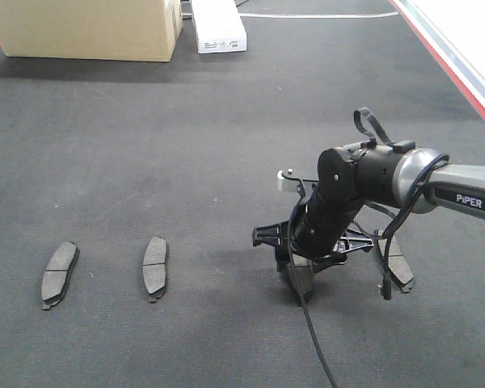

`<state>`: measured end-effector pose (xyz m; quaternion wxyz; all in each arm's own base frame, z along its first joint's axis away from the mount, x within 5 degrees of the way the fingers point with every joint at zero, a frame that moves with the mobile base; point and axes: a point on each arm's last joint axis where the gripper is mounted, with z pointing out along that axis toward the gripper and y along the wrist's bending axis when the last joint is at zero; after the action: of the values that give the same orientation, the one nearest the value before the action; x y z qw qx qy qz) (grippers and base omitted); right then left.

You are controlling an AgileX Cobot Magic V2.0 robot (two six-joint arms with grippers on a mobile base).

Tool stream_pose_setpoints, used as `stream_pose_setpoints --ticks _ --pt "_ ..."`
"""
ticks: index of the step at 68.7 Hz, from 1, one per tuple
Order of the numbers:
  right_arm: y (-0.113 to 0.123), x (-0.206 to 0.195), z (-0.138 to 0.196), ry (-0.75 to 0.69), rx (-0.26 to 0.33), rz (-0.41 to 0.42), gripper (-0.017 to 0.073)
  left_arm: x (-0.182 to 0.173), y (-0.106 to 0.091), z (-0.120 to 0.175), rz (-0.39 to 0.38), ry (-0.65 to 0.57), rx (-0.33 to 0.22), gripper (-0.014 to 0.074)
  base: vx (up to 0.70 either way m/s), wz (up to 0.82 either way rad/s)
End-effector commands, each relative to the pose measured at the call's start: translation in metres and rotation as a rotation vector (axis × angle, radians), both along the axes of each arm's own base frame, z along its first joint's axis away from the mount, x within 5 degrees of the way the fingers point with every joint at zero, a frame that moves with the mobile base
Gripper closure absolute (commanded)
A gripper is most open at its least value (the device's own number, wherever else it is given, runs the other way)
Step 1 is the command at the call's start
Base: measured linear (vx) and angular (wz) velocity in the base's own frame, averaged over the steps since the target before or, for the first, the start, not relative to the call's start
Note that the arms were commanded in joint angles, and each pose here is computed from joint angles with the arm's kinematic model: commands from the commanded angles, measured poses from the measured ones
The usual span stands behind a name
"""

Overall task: Move and align brake pads A on conveyor
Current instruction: 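Lower the right gripper beside the farther placed pad and release its pad, then raise the open right gripper away from the placed pad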

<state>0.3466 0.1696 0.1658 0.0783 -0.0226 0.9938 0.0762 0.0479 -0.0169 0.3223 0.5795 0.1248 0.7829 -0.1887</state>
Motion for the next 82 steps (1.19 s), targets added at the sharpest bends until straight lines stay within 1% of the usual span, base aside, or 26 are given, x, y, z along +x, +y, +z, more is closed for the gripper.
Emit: stream_pose_setpoints --ticks 1,6,11,18,20,27,33,37,41,45,51,57,61,65,71,74,82 --pt "-0.002 0.004 0.035 -0.114 0.027 0.004 0.0029 0.001 -0.003 0.012 -0.02 -0.064 -0.036 0.0091 0.0 0.0" --pt "-0.006 0.002 0.045 -0.139 0.005 0.028 0.0014 0.001 -0.003 0.012 -0.02 -0.064 -0.036 0.0091 0.0 0.0" --pt "-0.015 -0.001 0.057 -0.154 -0.025 0.042 0.0014 0.001 -0.003 0.012 -0.02 -0.064 -0.036 0.0091 0.0 0.0" --pt "-0.036 -0.003 0.074 -0.162 -0.053 0.058 0.0014 0.001 -0.003 0.012 -0.02 -0.064 -0.036 0.0091 0.0 0.0" --pt "-0.045 -0.004 0.08 -0.163 -0.059 0.051 0.0014 0.001 -0.003 0.012 -0.02 -0.064 -0.036 0.0091 0.0 0.0" --pt "-0.075 -0.008 0.105 -0.208 -0.06 0.034 0.0015 0.001 -0.003 0.012 -0.02 -0.064 -0.036 0.0091 0.0 0.0" --pt "-0.097 -0.016 0.131 -0.28 -0.067 0.044 0.0015 0.001 -0.003 0.012 -0.02 -0.064 -0.036 0.0091 0.0 0.0" --pt "-0.112 -0.022 0.147 -0.325 -0.065 0.033 0.0015 0.001 -0.003 0.012 -0.02 -0.064 -0.036 0.0091 0.0 0.0" --pt "-0.124 -0.03 0.163 -0.369 -0.056 0.028 0.0015 0.001 -0.003 0.012 -0.02 -0.064 -0.036 0.0091 0.0 0.0" --pt "-0.138 -0.038 0.175 -0.401 -0.047 0.002 0.0015 0.001 -0.003 0.012 -0.02 -0.064 -0.036 0.0091 0.0 0.0" --pt "-0.153 -0.053 0.194 -0.455 -0.058 -0.007 0.0015 0.001 -0.003 0.012 -0.02 -0.064 -0.036 0.0091 0.0 0.0" --pt "-0.161 -0.07 0.214 -0.52 -0.078 -0.003 0.0015 0.001 -0.003 0.012 -0.02 -0.064 -0.036 0.0091 0.0 0.0" --pt "-0.162 -0.083 0.227 -0.572 -0.086 0.001 0.0015 0.001 -0.003 0.012 -0.02 -0.064 -0.036 0.0091 0.0 0.0" --pt "-0.162 -0.096 0.24 -0.621 -0.09 -0.001 0.0015 0.001 -0.003 0.012 -0.02 -0.064 -0.036 0.0091 0.0 0.0" --pt "-0.161 -0.119 0.255 -0.71 -0.079 -0.009 0.0015 0.001 -0.002 0.012 -0.02 -0.062 -0.035 0.0091 0.0 0.0" --pt "-0.161 -0.132 0.26 -0.772 -0.078 -0.016 0.0015 0.001 -0.002 0.012 -0.018 -0.057 -0.032 0.0091 0.0 0.0" --pt "-0.163 -0.167 0.249 -0.861 -0.088 -0.035 0.0015 0.001 -0.002 0.012 -0.018 -0.057 -0.032 0.0091 0.0 0.0"
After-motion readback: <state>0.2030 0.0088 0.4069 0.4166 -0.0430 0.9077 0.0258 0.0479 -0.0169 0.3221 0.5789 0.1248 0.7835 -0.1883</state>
